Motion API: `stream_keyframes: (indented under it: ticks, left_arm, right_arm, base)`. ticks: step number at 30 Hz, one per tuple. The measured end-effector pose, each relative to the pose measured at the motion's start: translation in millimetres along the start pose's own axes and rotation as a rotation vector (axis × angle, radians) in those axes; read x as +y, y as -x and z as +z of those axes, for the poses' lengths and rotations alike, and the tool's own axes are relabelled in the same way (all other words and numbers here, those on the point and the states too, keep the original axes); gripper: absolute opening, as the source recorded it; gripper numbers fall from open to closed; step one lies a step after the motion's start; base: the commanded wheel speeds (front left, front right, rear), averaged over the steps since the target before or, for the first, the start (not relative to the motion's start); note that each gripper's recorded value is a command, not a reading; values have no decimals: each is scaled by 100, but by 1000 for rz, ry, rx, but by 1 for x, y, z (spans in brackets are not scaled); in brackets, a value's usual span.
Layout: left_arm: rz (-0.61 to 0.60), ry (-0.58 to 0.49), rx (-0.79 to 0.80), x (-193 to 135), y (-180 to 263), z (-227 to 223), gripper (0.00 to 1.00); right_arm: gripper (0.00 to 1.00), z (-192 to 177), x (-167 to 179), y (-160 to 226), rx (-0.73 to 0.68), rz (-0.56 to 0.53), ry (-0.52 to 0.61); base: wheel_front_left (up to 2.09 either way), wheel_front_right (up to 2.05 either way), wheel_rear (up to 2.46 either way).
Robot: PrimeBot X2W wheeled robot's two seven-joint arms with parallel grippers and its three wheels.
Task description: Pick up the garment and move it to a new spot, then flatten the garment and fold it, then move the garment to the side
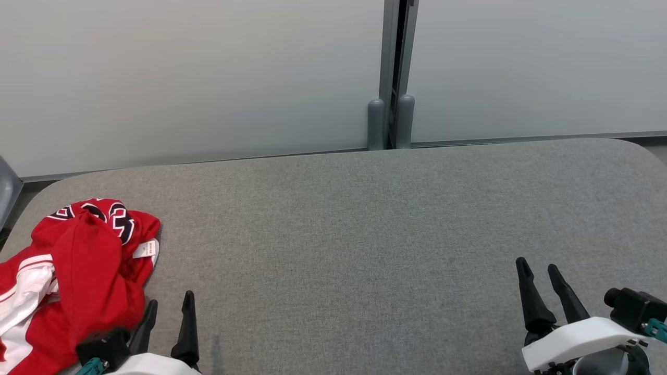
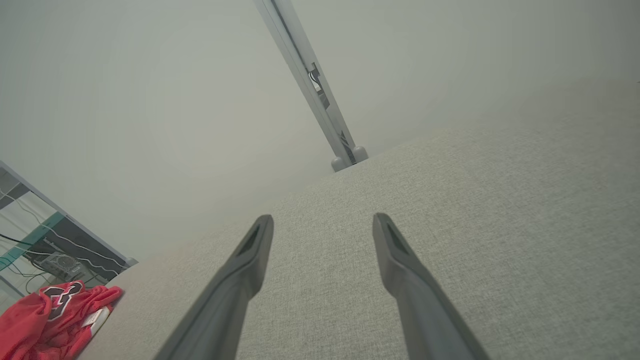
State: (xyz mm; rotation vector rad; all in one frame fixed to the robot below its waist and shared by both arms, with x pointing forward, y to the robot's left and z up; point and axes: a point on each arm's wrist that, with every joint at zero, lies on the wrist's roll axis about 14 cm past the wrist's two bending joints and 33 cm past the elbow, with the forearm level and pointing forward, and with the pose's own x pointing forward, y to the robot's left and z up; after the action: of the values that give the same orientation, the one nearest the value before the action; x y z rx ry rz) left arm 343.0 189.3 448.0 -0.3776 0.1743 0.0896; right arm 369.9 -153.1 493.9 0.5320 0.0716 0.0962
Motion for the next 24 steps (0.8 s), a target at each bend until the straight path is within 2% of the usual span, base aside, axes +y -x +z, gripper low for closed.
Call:
stream_keyframes:
  ticks: [7,24]
  left_arm:
    - [0,-74,-19,5,0,4,100]
    - [-14,-171,-54,13,2,10,100]
  right_arm:
    - [100,-3,1,0,20,7,82]
    - [100,-8,5,-2,46,30,241]
  base:
    - [0,0,0]
    - [0,0,0]
